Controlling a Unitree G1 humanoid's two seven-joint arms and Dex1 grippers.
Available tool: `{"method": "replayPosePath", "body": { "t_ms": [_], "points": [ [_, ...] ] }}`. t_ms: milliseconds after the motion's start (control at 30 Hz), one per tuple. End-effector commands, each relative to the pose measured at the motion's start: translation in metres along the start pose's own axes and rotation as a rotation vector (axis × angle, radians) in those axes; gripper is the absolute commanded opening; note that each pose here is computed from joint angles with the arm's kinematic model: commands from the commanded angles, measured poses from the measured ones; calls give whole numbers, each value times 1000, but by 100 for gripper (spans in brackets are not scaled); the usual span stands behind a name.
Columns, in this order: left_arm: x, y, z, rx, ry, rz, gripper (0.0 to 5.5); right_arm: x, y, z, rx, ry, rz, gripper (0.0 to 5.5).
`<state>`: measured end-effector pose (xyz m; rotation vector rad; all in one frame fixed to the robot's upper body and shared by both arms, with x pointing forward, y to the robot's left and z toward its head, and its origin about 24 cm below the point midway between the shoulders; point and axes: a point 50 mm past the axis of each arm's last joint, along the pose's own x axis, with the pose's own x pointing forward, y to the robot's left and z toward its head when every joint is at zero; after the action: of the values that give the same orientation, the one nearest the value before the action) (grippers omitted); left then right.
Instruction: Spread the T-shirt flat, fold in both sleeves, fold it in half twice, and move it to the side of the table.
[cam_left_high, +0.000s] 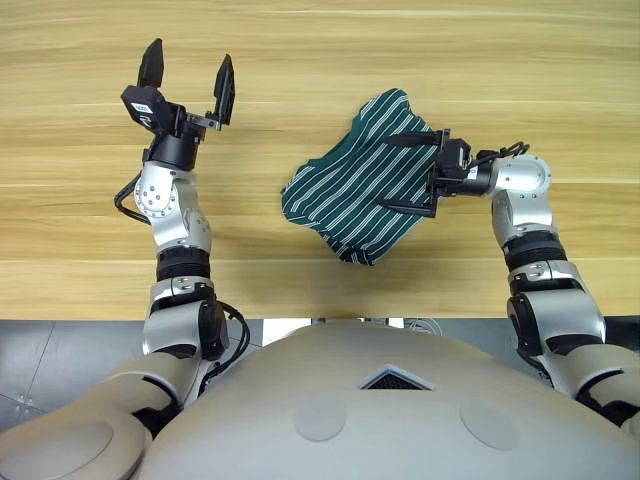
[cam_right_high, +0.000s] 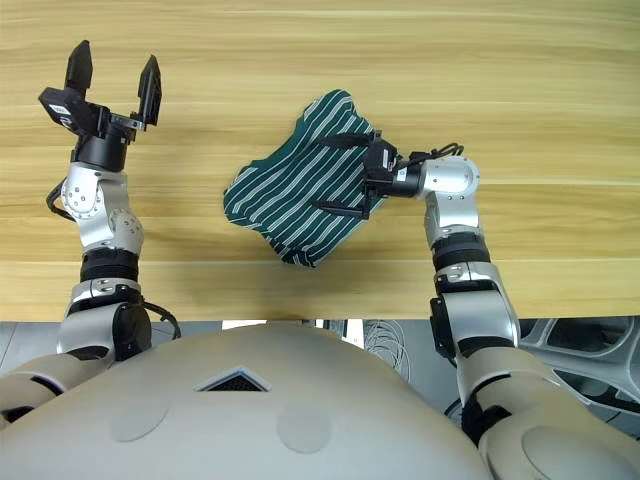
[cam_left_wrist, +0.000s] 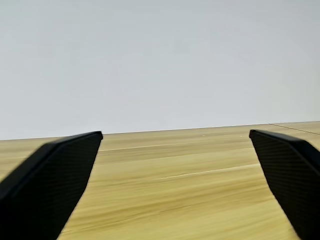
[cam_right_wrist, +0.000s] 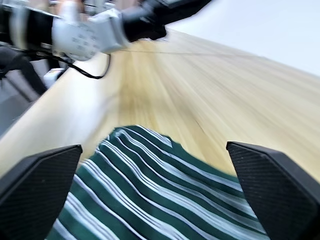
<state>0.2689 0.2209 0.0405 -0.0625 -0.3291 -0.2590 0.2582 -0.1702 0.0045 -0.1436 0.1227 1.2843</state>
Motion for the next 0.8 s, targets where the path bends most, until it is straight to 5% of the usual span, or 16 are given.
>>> {"method": "replayPosePath", "body": {
  "t_ms": [33,267,600,800],
  "points": [
    [-2,-3,2,22,-1,-15,538,2,10,-17,50,155,-209,540],
    [-9,-7,2,33,-1,-6,538,-32,3,-26,203,259,-381,540],
    [-8,-10,6,48,-18,-11,538,29,18,-68,408,476,-284,540],
    [-7,-14,3,43,-13,-17,538,75,2,-48,353,420,-165,540]
  ]
}}
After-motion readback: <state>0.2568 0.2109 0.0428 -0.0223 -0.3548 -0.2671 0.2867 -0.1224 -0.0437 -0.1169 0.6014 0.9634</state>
